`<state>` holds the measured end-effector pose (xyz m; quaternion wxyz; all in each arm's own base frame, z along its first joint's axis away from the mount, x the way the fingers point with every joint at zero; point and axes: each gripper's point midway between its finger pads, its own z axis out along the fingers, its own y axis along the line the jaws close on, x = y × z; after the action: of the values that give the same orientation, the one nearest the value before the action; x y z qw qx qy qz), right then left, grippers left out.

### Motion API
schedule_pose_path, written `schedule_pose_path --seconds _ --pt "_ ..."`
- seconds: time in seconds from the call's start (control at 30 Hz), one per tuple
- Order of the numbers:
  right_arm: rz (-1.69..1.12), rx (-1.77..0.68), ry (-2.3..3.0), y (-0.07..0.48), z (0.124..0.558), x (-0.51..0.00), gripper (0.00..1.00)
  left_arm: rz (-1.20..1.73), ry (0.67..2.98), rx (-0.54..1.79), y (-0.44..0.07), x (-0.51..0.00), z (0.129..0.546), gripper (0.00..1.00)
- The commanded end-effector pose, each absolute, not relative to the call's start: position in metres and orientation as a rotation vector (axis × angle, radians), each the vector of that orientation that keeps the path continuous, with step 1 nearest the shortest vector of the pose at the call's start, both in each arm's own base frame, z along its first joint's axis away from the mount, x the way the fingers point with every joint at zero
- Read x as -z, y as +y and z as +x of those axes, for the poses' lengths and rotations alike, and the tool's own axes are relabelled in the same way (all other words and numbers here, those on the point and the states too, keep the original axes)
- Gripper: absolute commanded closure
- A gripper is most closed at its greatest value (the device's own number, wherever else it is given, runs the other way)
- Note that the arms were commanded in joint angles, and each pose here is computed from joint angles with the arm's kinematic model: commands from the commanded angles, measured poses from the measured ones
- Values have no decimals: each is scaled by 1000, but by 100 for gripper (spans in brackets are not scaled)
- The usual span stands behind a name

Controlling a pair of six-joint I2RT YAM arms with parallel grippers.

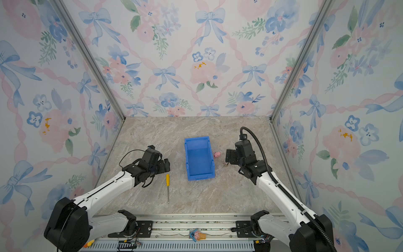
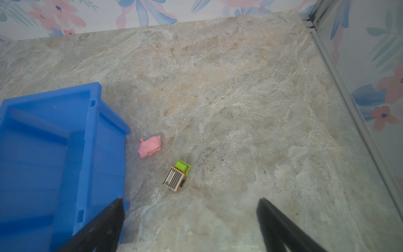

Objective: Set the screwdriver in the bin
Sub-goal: 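Lower the left gripper over the yellow screwdriver handle while the right arm rises slightly, then close the left gripper on the yellow screwdriver handle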

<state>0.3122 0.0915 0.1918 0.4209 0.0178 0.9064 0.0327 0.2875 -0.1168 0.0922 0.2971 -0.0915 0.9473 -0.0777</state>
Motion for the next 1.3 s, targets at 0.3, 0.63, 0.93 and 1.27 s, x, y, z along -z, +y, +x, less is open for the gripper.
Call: schedule_pose_path --seconds 0.3,0.63,0.93,1.27 --pt "-32 -160 2306 103 261 -201 3 -264 2737 86 -130 -37 249 7" --pt "-205 -165 2285 121 251 -211 3 -255 2788 -20 -130 -14 241 16" --pt "-213 -161 2302 128 256 -215 3 -239 2795 -61 -134 -9 245 29" --pt "-164 -187 2289 132 258 -217 3 -269 2855 -103 -133 11 237 43"
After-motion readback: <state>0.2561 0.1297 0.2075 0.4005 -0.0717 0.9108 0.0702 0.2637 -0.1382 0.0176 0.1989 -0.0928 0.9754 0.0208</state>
